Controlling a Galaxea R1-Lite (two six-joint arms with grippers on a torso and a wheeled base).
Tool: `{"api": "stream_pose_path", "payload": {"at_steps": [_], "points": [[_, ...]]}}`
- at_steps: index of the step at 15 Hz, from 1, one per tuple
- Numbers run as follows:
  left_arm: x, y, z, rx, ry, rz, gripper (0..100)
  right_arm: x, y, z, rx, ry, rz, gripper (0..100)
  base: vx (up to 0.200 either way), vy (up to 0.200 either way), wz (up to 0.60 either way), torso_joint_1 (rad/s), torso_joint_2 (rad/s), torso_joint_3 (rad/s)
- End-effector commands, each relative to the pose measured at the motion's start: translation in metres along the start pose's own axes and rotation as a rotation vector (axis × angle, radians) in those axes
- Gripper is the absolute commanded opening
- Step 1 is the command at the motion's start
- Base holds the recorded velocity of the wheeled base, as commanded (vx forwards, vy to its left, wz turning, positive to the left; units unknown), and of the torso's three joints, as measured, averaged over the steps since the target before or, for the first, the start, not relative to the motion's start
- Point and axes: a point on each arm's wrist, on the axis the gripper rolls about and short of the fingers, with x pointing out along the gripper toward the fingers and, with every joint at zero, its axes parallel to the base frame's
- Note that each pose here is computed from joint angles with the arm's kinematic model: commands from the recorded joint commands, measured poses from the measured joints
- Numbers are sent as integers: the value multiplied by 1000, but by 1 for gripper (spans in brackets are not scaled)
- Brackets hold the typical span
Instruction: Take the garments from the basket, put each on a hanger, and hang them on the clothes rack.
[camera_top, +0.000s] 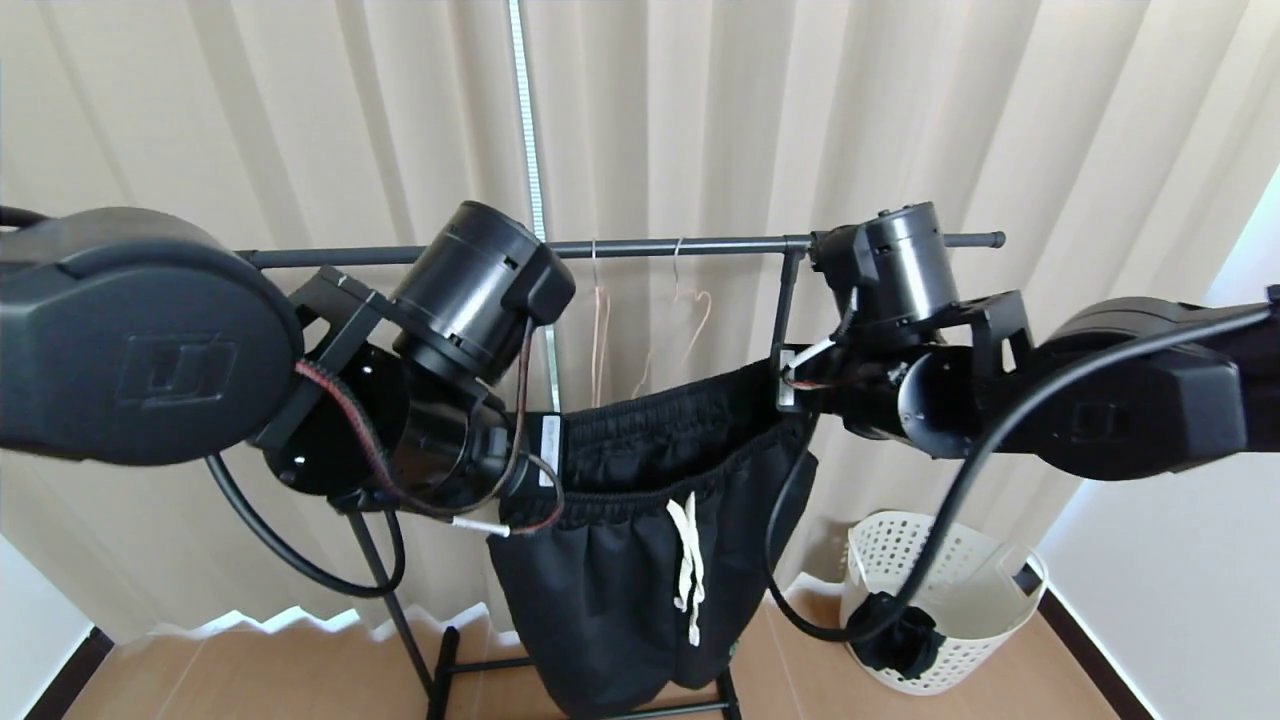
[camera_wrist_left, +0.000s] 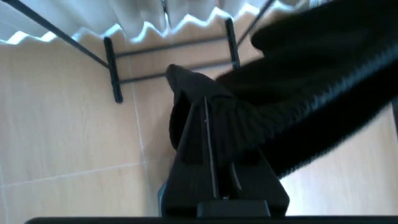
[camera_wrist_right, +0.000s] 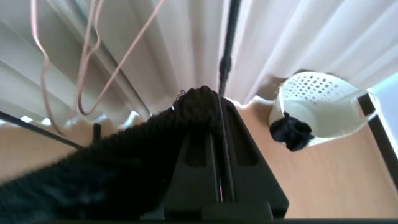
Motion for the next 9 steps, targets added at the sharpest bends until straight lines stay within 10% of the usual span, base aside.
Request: {"api": "stream_pose_path", "payload": {"at_steps": [1, 7, 8, 9], "points": [[21, 3, 20, -43, -18, 31, 0, -32, -24, -6, -21, 11, 18, 0, 0, 0, 0, 0, 0, 0], [36, -28, 66, -79, -134, -38, 0, -37, -39, -39, -271, 140, 130, 0, 0, 0, 0, 0, 0, 0], [35, -30, 69, -70, -147, -43, 0, -36, -40, -42, -286, 148, 139, 100, 0, 0, 0, 0, 0, 0], [31, -32, 74, -72, -169, -58, 0, -36, -43, -49, -338, 175, 178, 100, 0, 0, 0, 0, 0, 0]]}}
